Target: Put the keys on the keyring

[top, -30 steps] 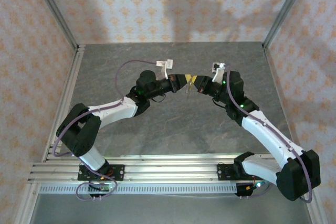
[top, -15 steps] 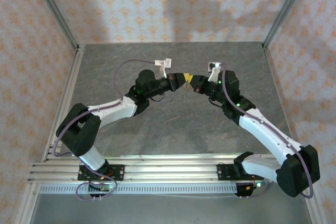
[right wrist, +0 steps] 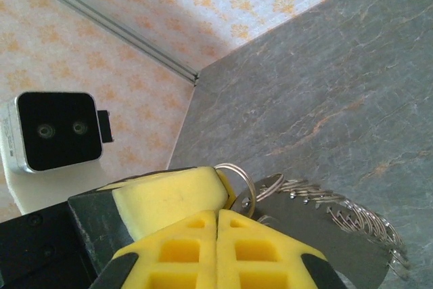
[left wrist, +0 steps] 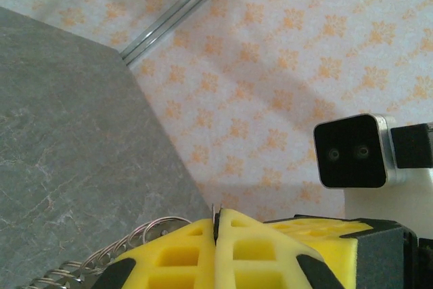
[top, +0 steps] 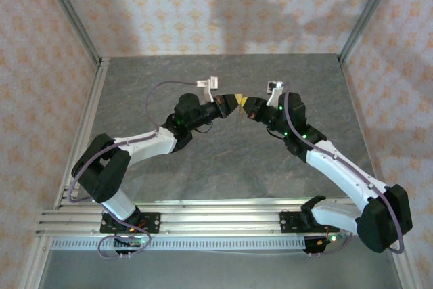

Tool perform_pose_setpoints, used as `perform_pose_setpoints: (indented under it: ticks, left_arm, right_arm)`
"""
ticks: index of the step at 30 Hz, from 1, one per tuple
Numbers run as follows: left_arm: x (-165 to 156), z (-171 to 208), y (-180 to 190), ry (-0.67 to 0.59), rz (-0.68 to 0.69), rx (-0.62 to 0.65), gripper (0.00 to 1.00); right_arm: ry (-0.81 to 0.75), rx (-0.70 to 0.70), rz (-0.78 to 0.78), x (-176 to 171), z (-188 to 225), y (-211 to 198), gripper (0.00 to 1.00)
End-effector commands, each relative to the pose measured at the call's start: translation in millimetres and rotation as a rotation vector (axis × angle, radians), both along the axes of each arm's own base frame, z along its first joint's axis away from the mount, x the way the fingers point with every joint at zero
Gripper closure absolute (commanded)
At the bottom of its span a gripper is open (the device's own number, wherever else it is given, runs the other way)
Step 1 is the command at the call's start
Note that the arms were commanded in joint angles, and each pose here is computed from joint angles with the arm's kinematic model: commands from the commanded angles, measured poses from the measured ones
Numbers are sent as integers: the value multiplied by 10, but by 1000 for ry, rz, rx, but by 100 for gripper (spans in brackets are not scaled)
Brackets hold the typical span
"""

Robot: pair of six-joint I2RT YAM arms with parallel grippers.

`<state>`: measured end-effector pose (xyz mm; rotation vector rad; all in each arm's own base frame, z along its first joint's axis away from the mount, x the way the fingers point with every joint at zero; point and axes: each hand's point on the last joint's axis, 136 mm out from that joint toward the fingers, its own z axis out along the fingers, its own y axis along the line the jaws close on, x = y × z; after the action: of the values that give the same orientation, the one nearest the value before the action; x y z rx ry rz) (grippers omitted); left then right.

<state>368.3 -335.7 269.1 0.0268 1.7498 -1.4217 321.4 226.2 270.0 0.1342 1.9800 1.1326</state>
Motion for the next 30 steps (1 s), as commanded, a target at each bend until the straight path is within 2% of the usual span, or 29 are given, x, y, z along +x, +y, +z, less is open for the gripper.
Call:
perform_pose_setpoints:
  ticks: [1, 11, 21, 26, 30]
  left_arm:
    - [-120, 627, 71, -126, 44, -151, 100]
    - [-72, 799, 296, -104, 170, -332, 100]
    - [-87, 825, 162, -104, 152, -333, 100]
    - [-75, 803, 103, -100, 145, -330, 100]
    - [-63, 786, 75, -98, 140, -326, 100]
  right_arm:
    - [9, 85, 26, -52, 64, 111, 100]
    - [22, 212, -51, 36, 139, 52, 100]
    - [18, 283, -12, 48, 288, 172, 100]
    - [-4, 289, 58, -62, 431, 382, 100]
    - [14, 260, 83, -64, 339, 494, 100]
